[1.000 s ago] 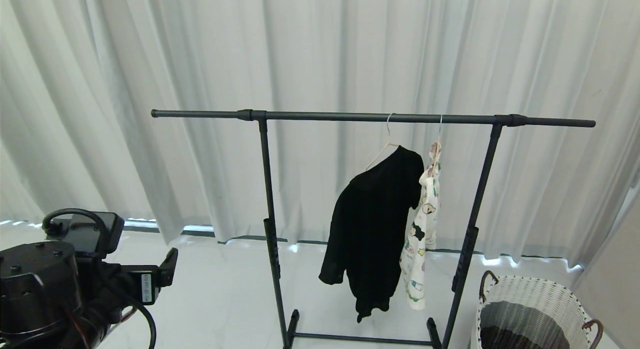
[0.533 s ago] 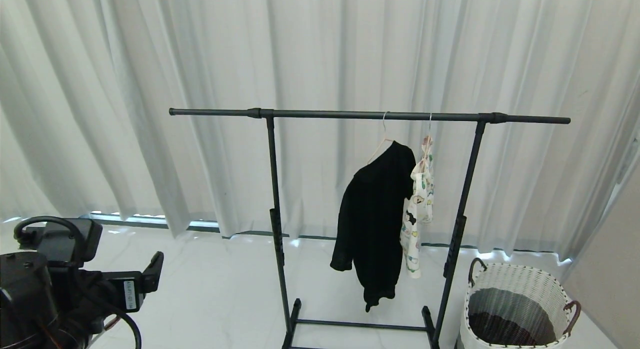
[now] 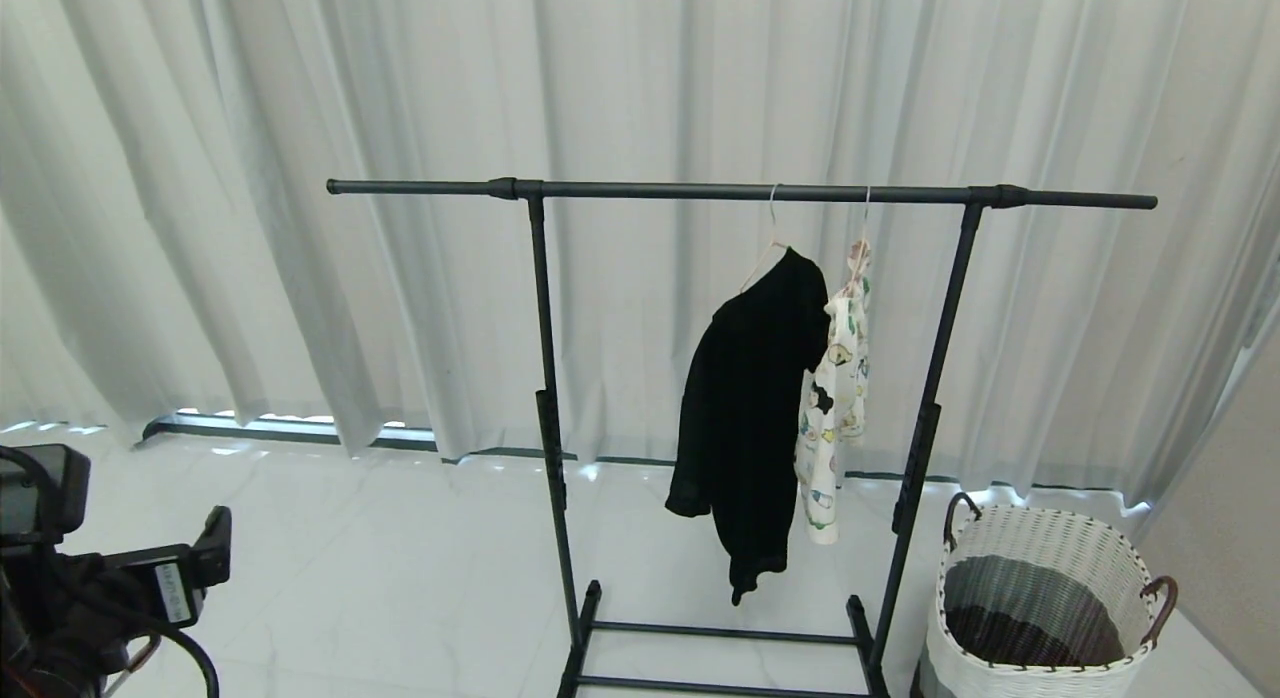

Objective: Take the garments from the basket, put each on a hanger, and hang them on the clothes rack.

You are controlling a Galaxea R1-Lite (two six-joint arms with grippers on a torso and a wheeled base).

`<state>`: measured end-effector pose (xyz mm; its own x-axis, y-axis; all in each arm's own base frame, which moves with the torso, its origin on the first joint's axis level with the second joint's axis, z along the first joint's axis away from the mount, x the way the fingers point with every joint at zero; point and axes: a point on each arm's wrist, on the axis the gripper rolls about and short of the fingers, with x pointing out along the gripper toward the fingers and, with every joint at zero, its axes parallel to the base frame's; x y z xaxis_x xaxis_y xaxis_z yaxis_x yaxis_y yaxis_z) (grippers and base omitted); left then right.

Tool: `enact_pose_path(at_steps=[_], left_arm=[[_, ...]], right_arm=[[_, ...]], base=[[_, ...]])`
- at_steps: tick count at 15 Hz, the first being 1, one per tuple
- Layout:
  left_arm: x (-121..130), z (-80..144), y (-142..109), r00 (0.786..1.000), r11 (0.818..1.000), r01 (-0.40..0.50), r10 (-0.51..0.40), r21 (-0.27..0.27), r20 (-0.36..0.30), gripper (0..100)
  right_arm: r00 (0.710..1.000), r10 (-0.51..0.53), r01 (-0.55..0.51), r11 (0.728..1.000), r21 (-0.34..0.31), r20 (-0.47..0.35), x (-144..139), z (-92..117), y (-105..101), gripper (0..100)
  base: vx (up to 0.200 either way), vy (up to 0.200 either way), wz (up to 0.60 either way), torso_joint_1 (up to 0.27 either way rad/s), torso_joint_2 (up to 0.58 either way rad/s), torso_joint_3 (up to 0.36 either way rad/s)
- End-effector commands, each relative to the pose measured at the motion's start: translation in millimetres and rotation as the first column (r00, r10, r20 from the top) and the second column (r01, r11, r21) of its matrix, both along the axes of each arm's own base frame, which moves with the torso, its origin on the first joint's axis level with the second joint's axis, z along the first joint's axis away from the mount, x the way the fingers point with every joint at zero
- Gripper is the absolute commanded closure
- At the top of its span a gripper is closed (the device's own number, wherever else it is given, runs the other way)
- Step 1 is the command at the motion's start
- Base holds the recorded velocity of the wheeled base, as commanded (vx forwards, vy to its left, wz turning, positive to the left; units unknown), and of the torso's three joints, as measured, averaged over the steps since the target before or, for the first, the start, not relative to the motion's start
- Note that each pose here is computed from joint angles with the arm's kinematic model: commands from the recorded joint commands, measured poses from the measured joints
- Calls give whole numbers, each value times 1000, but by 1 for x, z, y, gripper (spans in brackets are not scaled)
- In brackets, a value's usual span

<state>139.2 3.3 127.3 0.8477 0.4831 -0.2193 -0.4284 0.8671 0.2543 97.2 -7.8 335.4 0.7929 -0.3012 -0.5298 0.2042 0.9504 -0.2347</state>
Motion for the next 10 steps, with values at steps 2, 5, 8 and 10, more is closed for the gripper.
enact_pose_path(at_steps=[2,5,8,10], left_arm=[[-33,-3,14,985,986,-167,166,7,49,0],[-56,2,14,971,975,-221,218,18,97,0],[-74,4,14,968,974,-225,219,40,124,0],[-88,4,13,969,972,-222,210,82,132,0]], right_arm=[[999,4,-4,1000,-5,53,-34,-17,1,0],[995,5,-4,1000,-4,98,-60,-38,1,0],[995,15,-15,1000,-3,99,-75,-64,1,0],[997,25,-24,1000,-17,77,-79,-77,1,0]], base=[[0,0,0,-212,500,278],[0,0,0,-201,486,282],[0,0,0,-188,479,287],[0,0,0,-181,471,286]])
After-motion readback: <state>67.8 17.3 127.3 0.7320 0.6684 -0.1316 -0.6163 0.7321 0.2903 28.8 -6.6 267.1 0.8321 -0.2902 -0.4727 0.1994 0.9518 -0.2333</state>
